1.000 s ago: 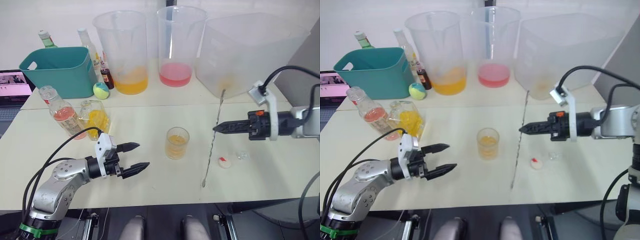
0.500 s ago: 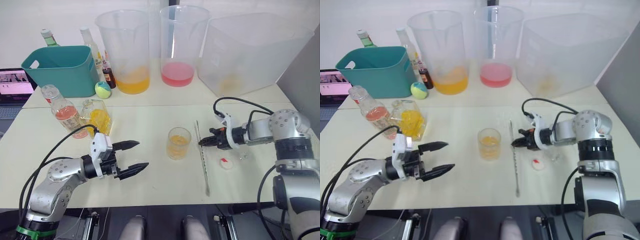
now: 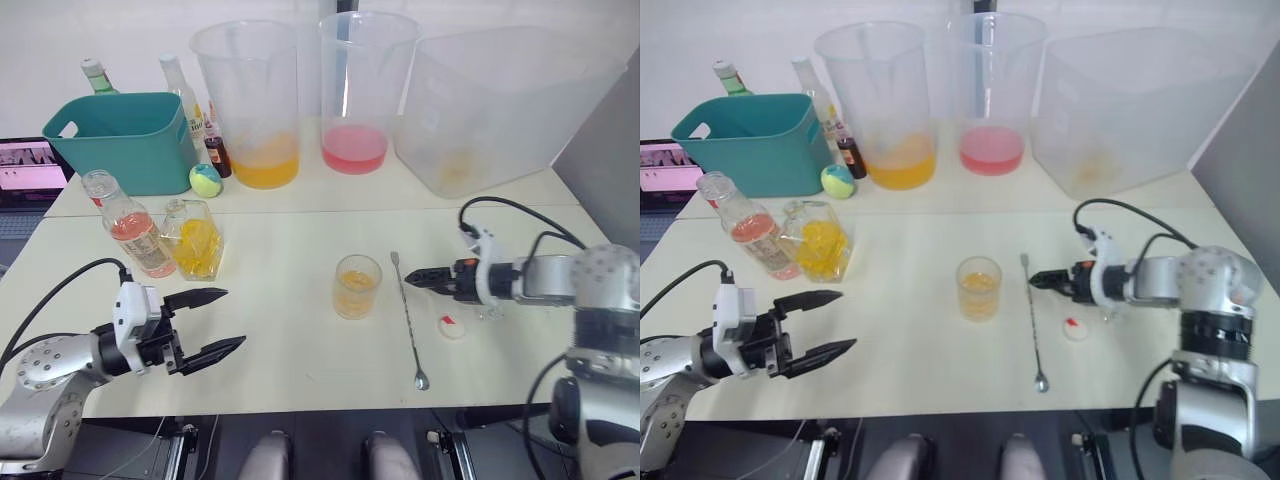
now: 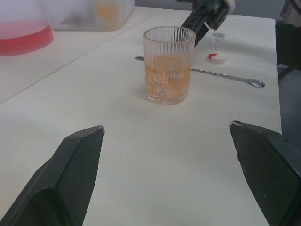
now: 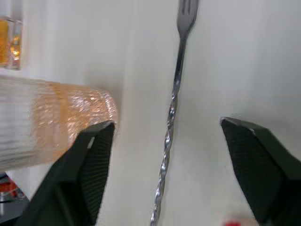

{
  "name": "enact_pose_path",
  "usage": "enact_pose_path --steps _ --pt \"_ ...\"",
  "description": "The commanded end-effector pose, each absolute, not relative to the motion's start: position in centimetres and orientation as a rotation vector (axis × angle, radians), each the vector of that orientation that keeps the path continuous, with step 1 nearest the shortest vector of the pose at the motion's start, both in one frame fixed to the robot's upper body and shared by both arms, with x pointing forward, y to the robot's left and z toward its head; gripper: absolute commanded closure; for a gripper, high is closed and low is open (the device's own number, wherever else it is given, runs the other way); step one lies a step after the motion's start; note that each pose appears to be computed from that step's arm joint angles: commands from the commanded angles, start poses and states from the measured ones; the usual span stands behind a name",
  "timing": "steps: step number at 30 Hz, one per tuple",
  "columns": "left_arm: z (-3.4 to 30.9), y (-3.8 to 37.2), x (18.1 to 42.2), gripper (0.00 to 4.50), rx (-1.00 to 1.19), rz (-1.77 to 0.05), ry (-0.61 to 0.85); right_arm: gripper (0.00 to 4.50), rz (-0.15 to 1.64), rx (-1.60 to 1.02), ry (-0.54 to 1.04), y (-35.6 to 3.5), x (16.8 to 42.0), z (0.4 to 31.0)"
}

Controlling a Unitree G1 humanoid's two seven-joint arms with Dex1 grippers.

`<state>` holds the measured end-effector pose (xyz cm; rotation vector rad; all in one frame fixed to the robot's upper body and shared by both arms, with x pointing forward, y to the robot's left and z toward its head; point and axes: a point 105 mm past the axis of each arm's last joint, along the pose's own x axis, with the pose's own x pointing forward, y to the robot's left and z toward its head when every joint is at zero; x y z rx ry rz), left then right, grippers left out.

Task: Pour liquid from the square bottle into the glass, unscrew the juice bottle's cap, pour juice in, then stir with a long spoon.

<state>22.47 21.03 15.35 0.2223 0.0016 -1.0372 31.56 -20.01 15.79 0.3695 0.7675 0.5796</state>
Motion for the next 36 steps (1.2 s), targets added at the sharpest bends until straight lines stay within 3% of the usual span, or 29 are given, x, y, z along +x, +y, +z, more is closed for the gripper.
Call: enact_pose_path --steps 1,5,7,11,17,36 --pt "16.1 23.2 21.4 0.00 0.269 -1.008 0.000 0.04 0.732 0.209 0.568 -20.0 28.0 20.9" --pt "15.3 25.3 20.9 0.00 0.272 -0.974 0.068 0.04 0.833 0.070 0.361 -21.0 24.5 21.9" --pt "14.8 26.1 20.9 0.00 0.270 -0.957 0.089 0.04 0.812 0.016 0.279 -22.7 24.1 21.1" --pt "13.5 28.9 22.0 0.00 0.296 -0.855 0.109 0.04 0.709 -0.207 0.295 -28.4 23.2 15.5" --pt "11.7 31.8 22.8 0.00 0.300 -0.680 0.118 0.04 0.632 -0.298 0.304 -32.8 22.2 11.8" --pt "10.6 30.9 22.1 0.00 0.312 -0.661 0.144 0.04 0.623 -0.270 0.298 -34.2 22.2 11.6"
